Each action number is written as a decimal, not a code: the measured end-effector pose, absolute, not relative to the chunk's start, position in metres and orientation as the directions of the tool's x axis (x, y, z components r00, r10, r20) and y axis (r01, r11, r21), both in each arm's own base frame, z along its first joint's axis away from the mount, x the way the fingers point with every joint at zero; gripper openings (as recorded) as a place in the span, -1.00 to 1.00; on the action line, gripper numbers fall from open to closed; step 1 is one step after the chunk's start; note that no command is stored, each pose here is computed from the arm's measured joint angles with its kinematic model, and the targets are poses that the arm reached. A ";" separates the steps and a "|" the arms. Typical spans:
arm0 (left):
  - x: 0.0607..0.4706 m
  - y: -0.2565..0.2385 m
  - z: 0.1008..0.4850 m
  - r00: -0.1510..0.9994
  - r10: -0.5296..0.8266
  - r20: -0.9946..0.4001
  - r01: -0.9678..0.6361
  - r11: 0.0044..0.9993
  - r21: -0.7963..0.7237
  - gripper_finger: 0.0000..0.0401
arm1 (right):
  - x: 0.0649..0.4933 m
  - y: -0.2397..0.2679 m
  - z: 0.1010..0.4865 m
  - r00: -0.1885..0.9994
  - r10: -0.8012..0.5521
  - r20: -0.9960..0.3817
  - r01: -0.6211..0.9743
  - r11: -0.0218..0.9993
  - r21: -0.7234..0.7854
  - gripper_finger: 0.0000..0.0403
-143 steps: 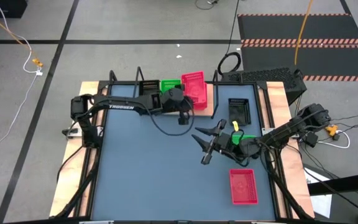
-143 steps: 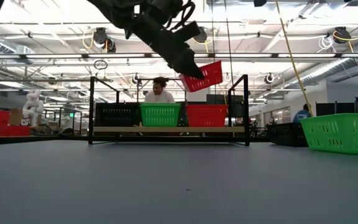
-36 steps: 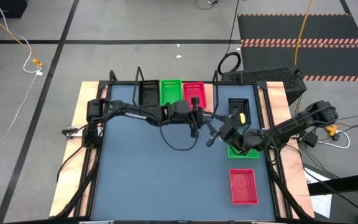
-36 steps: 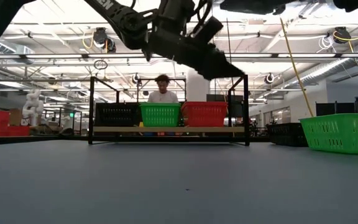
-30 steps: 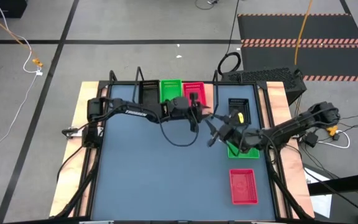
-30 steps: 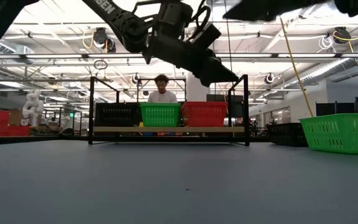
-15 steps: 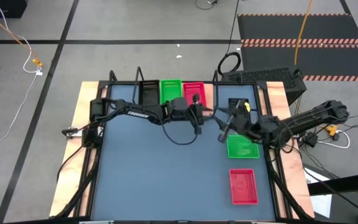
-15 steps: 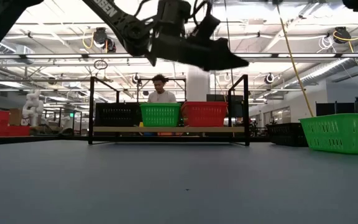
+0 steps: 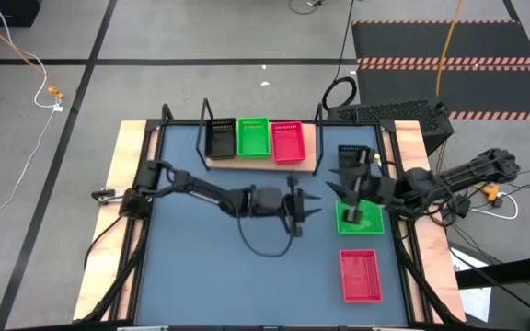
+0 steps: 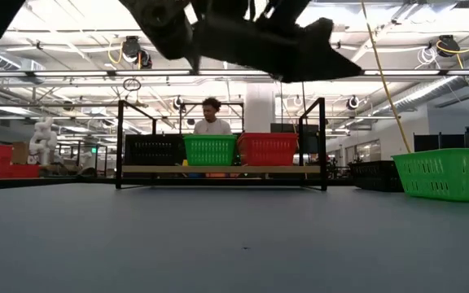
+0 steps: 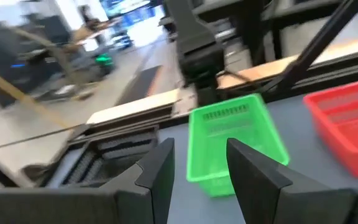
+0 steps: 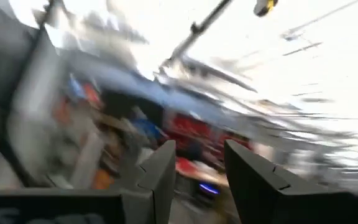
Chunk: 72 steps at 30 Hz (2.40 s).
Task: Stack baskets on shelf by color
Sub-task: Move the red bin to the middle right of the table
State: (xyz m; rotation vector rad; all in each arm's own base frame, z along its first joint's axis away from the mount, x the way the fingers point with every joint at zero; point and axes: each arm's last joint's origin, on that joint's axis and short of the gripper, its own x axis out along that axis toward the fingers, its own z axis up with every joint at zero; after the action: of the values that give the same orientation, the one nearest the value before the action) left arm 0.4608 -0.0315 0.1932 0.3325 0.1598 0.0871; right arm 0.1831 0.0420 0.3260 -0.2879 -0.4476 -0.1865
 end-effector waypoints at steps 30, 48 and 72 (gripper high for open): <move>0.519 -0.051 0.144 0.985 -0.030 -0.172 0.076 0.961 0.265 -0.27 | 0.173 0.049 0.323 0.849 -0.415 0.327 0.508 0.810 -0.293 -0.35; 0.550 -0.073 0.129 0.901 -0.094 -0.425 0.297 0.846 0.443 -0.27 | 0.165 0.054 0.325 0.833 -0.462 0.304 0.541 0.796 -0.272 -0.35; 0.544 -0.047 0.184 0.921 0.060 -0.384 0.155 0.850 0.504 -0.27 | 0.165 0.054 0.325 0.832 -0.463 0.306 0.545 0.786 -0.293 -0.35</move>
State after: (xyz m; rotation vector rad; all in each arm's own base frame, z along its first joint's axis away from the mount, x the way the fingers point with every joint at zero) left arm 0.5438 -0.0468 0.1839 0.5570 0.4017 -0.0516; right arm 0.1654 0.0543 0.3253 -0.3820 -0.2233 -0.5479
